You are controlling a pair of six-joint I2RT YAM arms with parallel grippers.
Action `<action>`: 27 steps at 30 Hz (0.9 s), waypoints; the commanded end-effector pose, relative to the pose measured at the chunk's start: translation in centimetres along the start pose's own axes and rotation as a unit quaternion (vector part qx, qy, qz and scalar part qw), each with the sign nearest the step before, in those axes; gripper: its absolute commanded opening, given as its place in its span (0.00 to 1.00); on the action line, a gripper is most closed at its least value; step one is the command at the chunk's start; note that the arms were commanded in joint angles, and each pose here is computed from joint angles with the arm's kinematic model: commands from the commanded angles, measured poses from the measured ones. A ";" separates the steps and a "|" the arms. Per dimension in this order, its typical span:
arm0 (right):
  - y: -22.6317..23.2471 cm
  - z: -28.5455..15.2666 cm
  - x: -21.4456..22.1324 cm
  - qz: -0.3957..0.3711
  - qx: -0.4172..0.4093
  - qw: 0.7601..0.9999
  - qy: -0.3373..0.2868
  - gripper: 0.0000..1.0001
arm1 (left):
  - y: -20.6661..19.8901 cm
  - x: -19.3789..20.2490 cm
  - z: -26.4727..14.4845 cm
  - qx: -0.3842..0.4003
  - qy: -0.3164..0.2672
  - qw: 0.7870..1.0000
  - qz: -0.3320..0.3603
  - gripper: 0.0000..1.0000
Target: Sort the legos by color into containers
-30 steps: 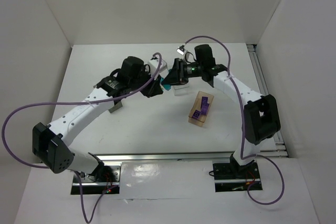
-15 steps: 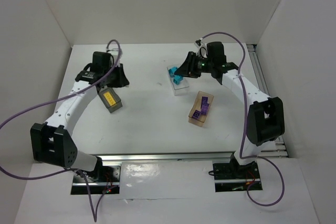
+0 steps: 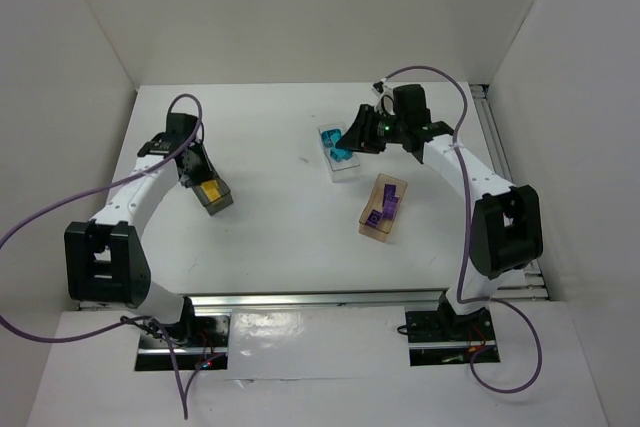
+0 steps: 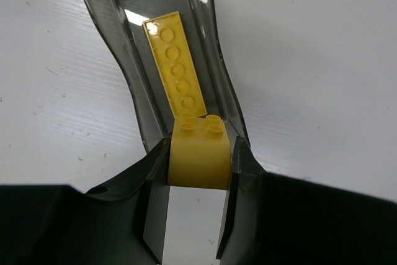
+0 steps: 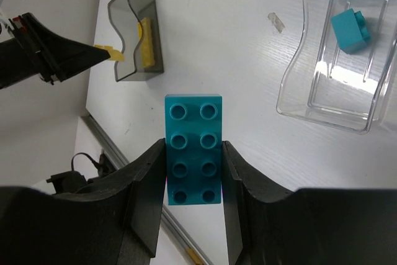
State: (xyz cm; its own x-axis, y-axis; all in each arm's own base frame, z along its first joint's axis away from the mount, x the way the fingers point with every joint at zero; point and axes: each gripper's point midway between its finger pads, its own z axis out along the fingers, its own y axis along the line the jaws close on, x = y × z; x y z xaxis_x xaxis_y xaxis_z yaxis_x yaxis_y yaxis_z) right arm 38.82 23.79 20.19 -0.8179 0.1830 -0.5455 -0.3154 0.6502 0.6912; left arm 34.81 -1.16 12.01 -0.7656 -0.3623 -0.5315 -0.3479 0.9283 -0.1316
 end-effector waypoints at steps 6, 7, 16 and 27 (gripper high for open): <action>0.4 -0.3 -0.2 -0.017 -0.002 1.000 -0.008 0.07 | 0.1 -1.6 0.0 -0.022 -0.019 0.999 -0.021 1.00; 0.2 -0.3 -0.3 -0.023 0.004 1.000 -0.011 0.07 | 0.1 -1.6 0.0 -0.022 -0.020 0.999 -0.021 1.00; -4.6 2.2 -2.3 -0.066 0.174 0.982 -0.043 0.07 | -2.2 -5.9 -6.8 0.014 -0.107 0.994 -0.011 1.00; -8.6 8.4 -4.0 -0.068 0.254 0.964 -0.044 0.42 | -3.7 -7.0 -11.7 0.046 -0.138 0.989 0.015 1.00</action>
State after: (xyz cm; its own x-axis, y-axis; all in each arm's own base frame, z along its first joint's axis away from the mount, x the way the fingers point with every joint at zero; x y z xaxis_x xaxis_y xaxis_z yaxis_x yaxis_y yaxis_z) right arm 46.56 24.37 11.97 -0.7732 0.1012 -0.6260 -0.1712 0.9172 0.3597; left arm 36.08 -3.14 25.86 -0.5736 -0.3324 -0.7487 -0.2735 0.9392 -0.2074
